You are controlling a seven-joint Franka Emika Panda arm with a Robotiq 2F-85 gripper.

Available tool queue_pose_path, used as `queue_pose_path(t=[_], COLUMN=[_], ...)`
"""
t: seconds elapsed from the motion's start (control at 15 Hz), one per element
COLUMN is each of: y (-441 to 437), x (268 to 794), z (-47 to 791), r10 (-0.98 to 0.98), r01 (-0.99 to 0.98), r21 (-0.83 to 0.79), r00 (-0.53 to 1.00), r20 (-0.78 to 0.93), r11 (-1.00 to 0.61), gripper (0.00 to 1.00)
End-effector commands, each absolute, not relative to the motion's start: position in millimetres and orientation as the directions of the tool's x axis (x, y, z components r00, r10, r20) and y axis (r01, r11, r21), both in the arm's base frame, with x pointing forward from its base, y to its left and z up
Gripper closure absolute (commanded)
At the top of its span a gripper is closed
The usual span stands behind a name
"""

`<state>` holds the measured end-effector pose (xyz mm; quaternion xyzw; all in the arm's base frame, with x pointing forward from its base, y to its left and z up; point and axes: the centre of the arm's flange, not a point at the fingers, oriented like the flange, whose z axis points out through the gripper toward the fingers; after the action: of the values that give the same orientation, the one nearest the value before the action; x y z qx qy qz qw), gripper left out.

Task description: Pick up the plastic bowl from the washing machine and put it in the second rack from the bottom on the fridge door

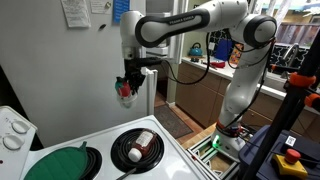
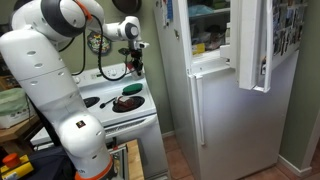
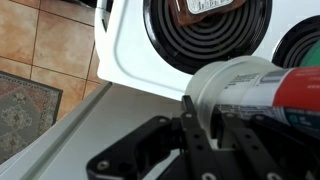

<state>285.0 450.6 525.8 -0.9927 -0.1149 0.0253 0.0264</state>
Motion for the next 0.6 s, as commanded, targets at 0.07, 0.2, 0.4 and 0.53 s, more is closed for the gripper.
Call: queue_pose_path(t=[0.07,0.2,0.4,0.53], y=[431.3,406.8,372.1,348.6], x=[276.9,268.9,258.5,254.2], z=[572.2,601.8,638.8,660.1], r10=[0.246,0.248,0.200,0.163], r01=[0.241,0.228,0.152,0.088], r21=[0.092,0.204,0.308,0.369], r00=[0.968,0.966,0.971,0.971], r20=[0.047,0.078,0.129,0.176], r11=[-0.966,-0.952,-0.939,-0.925], gripper=[0.97,0.97,0.97,0.97])
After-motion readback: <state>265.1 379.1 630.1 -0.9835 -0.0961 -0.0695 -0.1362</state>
